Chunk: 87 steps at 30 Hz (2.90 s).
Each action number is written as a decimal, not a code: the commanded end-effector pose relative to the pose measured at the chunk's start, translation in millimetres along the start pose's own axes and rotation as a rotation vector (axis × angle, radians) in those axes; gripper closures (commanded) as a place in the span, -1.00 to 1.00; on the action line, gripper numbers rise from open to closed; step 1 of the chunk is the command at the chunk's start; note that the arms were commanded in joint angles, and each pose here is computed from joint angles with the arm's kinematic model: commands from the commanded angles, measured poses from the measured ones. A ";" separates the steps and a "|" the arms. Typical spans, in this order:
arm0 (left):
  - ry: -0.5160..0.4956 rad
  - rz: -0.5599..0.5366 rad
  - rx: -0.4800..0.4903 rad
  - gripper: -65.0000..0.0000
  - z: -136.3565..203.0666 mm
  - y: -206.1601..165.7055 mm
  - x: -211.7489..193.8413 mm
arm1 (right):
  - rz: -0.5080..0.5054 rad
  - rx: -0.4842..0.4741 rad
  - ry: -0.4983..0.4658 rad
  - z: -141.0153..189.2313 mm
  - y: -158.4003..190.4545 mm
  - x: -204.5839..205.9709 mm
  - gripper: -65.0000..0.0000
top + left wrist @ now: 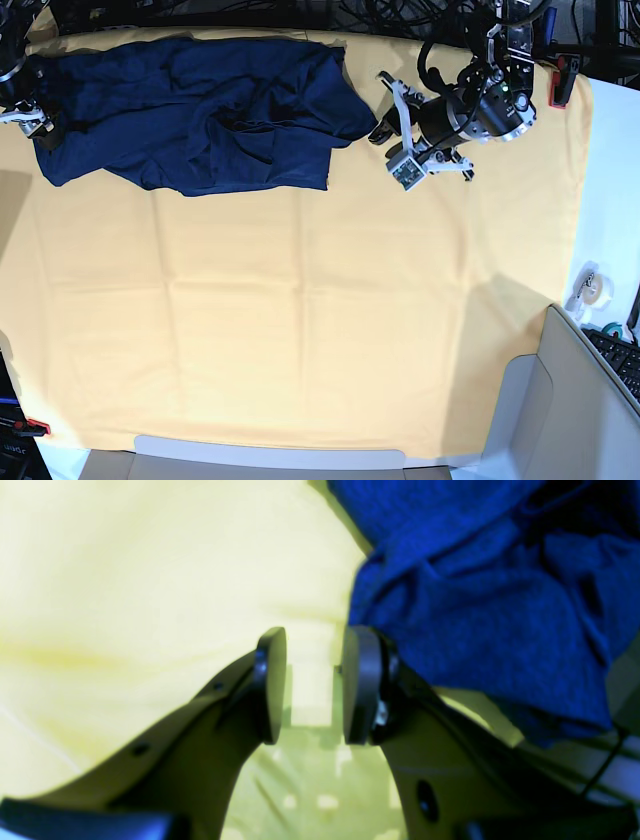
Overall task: Fold the T-shirt properly
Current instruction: 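Release and regrasp the folded shirt end with the left gripper, then push the folded end further toward the right gripper with the left gripper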
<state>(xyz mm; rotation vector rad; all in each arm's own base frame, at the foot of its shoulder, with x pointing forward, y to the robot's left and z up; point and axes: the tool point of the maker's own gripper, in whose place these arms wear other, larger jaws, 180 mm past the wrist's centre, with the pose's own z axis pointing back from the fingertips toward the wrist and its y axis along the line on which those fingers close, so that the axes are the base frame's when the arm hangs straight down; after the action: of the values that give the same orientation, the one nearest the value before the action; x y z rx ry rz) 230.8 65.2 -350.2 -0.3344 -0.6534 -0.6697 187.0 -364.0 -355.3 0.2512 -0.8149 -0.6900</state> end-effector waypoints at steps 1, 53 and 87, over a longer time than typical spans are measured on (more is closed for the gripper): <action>-0.024 -0.006 -0.011 0.41 0.1 -2.5 6.3 | 0.030 0.020 -0.037 3.5 6.1 14.9 -0.24; -0.086 -0.403 -0.493 1.00 -15.1 -188.7 43.4 | -0.031 -0.007 -0.009 -5.7 -11.8 5.3 -0.24; -0.151 -0.447 -0.288 0.99 -16.6 -110.4 83.0 | -0.062 0.012 -0.017 -11.0 -5.9 1.4 -0.24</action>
<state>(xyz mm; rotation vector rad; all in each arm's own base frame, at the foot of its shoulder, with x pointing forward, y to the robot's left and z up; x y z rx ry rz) 215.2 -60.5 -306.8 -0.4990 -0.7624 -1.1738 192.2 -370.0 -368.7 0.2801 -0.8315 -0.7652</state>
